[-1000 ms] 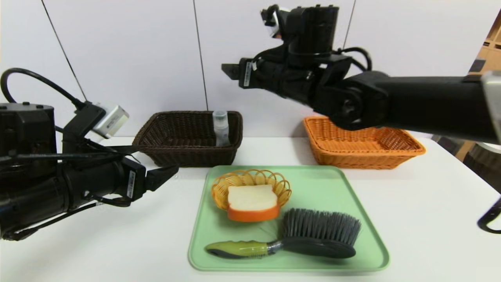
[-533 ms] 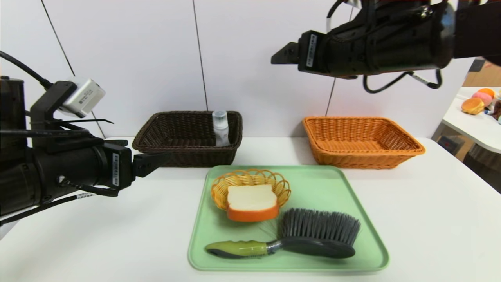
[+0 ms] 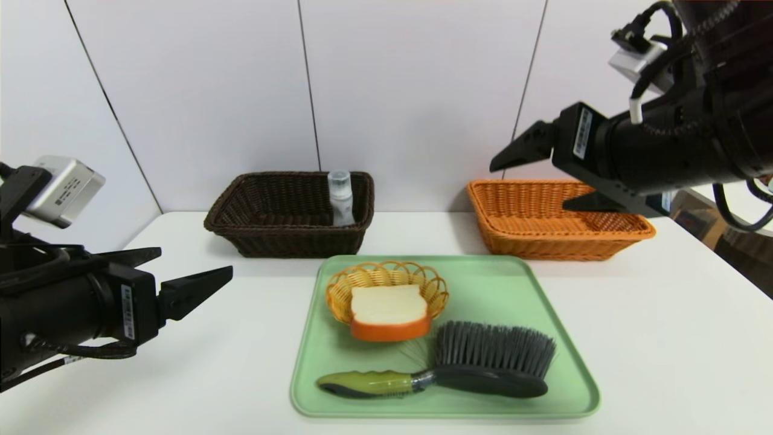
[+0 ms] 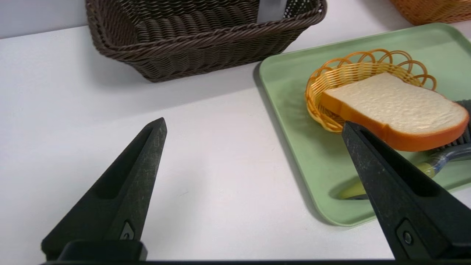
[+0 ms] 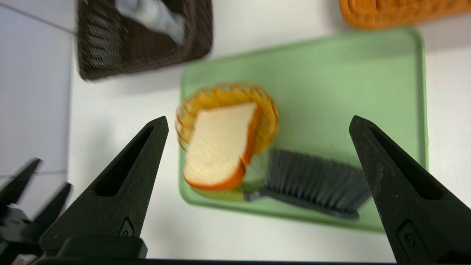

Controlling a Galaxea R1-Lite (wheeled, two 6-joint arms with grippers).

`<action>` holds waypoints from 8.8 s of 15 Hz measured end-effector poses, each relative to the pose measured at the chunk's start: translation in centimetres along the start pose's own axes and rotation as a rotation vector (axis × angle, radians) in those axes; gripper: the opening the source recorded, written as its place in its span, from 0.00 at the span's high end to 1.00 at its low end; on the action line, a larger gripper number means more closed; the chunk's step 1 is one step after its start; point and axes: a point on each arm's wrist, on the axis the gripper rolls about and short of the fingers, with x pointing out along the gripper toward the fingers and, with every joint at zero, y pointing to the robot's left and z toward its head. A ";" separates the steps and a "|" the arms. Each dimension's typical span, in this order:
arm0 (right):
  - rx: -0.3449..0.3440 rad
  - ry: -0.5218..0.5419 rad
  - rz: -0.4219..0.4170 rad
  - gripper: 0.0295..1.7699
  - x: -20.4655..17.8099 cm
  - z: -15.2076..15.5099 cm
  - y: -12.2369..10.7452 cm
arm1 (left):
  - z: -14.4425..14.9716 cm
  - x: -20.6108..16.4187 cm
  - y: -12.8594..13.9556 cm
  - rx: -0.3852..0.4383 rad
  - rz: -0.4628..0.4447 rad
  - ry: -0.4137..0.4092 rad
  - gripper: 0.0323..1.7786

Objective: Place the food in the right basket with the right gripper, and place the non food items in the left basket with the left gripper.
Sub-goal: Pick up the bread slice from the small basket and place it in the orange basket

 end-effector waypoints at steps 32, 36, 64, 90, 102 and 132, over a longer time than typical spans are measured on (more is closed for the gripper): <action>0.907 0.564 0.078 0.04 9.8 -7.9 3.0 | -1.1 -1.6 0.3 -0.009 -0.001 -0.017 0.05; 0.909 0.572 0.060 0.04 10.4 -8.3 3.0 | -1.1 -1.6 0.3 -0.009 0.000 -0.021 0.05; 0.922 0.515 0.078 0.04 13.6 -9.6 3.2 | -1.0 -1.4 0.2 -0.004 -0.004 -0.014 0.05; 0.936 0.412 0.123 0.04 12.8 -8.4 3.4 | -1.2 -1.1 0.2 0.003 -0.004 0.001 0.05; 0.928 0.436 0.060 0.04 13.7 -9.7 2.4 | -1.2 -1.1 0.2 0.002 -0.006 0.001 0.05; 0.772 0.440 0.180 0.95 8.2 -7.5 1.9 | -1.2 -0.9 0.2 0.004 -0.003 0.008 0.05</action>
